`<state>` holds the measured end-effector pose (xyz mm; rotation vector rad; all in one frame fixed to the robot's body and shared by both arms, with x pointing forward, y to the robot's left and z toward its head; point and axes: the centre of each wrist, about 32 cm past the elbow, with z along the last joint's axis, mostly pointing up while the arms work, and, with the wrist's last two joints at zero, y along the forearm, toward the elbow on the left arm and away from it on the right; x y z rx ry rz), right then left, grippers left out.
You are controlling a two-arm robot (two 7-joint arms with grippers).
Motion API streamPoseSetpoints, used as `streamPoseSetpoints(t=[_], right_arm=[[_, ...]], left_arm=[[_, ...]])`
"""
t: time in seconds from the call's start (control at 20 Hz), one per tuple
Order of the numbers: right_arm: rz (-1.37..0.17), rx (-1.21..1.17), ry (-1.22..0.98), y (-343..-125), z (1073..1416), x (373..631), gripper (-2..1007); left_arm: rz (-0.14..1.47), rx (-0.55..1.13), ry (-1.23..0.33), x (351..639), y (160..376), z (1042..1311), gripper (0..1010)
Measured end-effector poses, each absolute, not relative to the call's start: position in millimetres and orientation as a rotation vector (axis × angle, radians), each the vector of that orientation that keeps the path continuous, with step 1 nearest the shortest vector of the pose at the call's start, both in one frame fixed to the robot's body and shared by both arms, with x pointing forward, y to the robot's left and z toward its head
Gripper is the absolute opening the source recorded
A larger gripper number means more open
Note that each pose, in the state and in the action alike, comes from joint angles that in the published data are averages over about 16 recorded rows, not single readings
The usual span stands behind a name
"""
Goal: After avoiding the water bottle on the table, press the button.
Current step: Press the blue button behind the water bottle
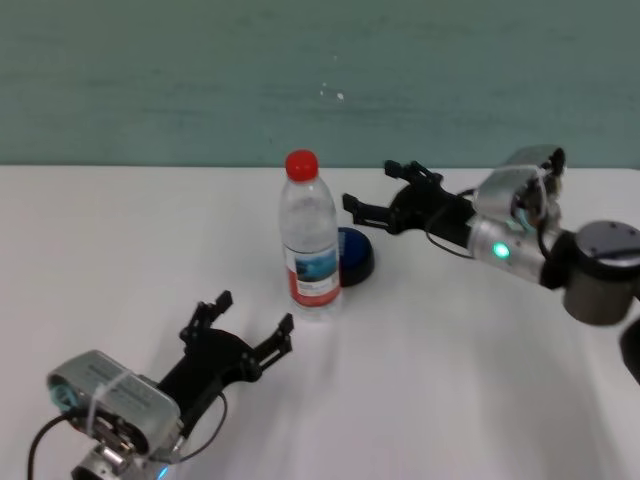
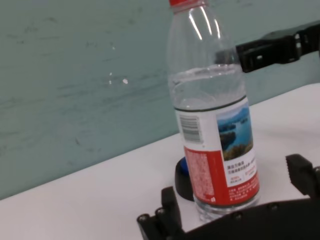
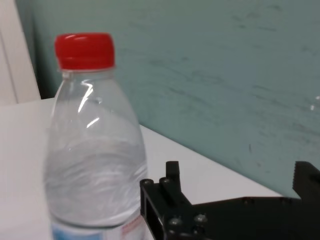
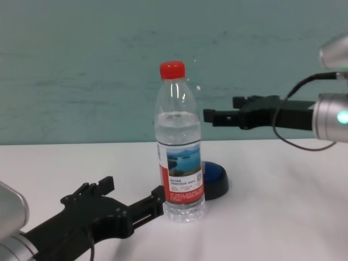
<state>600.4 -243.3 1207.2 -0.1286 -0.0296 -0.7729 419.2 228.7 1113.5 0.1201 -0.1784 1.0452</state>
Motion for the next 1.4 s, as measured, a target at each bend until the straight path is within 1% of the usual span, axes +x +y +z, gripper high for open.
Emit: streamPoseSetpoints(t=[0.3, 0.6, 1.4], right_arm=[[-0.782, -0.132, -0.018, -241.5, 1203.1, 617.8, 1003], [-0.797, -0.135, -0.005, -242.6, 1198.2, 629.1, 1003], [-0.801, -0.151, 0.010, -239.0, 1186.5, 637.7, 1003]], left_arm=[[1.045, 0.120, -0.178, 419.2, 228.7, 1113.5, 1000], [1.045, 0.120, -0.178, 419.2, 228.7, 1113.5, 1000], [1.045, 0.120, -0.178, 419.2, 228.7, 1113.5, 1000]])
